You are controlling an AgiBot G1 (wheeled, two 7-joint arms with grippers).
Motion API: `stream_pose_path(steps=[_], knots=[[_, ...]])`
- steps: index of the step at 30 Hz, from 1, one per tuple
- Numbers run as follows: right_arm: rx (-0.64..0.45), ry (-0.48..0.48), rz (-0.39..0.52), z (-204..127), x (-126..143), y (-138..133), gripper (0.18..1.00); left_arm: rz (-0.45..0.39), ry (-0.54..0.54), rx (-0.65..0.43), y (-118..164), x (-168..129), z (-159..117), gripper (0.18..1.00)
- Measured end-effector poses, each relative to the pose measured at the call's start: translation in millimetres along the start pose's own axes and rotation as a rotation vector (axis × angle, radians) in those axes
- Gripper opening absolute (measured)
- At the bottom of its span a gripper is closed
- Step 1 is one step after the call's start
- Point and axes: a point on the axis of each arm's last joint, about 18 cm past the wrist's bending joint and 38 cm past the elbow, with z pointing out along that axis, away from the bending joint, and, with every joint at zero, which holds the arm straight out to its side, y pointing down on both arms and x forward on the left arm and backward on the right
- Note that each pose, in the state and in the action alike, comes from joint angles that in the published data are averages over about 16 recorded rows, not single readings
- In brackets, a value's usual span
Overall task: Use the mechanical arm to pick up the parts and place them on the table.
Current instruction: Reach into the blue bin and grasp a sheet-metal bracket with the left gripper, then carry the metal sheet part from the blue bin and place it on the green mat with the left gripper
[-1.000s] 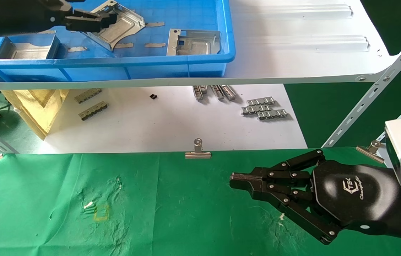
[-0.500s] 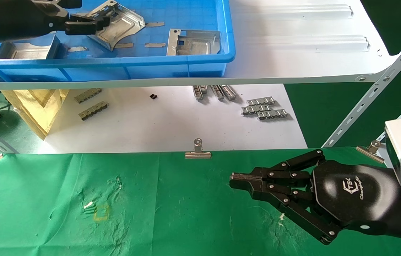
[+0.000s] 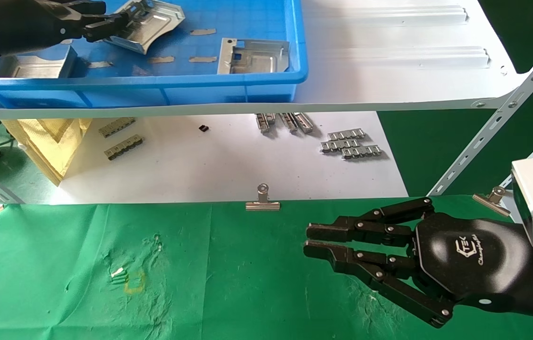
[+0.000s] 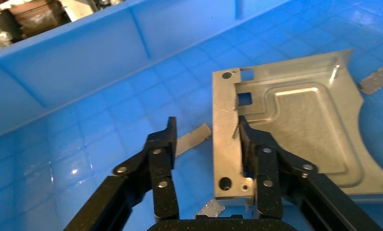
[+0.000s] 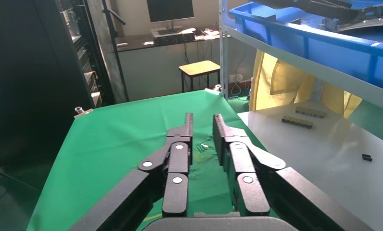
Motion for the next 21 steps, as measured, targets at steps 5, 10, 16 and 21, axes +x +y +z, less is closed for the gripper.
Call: stream_pose_path(steps=[5, 10, 16, 21], knots=[[0.000, 0.000, 0.000, 0.0, 0.0, 0.0, 0.304, -0.012, -0.010, 0.004, 0.1, -1.4, 0.4, 0.470], [0.000, 0.000, 0.000, 0.0, 0.0, 0.0, 0.394, -0.023, -0.002, 0.020, -3.2, -1.6, -1.5, 0.367], [0.000, 0.000, 0.000, 0.0, 0.0, 0.0, 0.525, -0.039, 0.041, 0.058, -11.9, 1.1, -7.9, 0.300], [0.000, 0.000, 0.000, 0.0, 0.0, 0.0, 0.653, -0.044, 0.127, 0.113, -23.1, 8.0, -20.6, 0.279]])
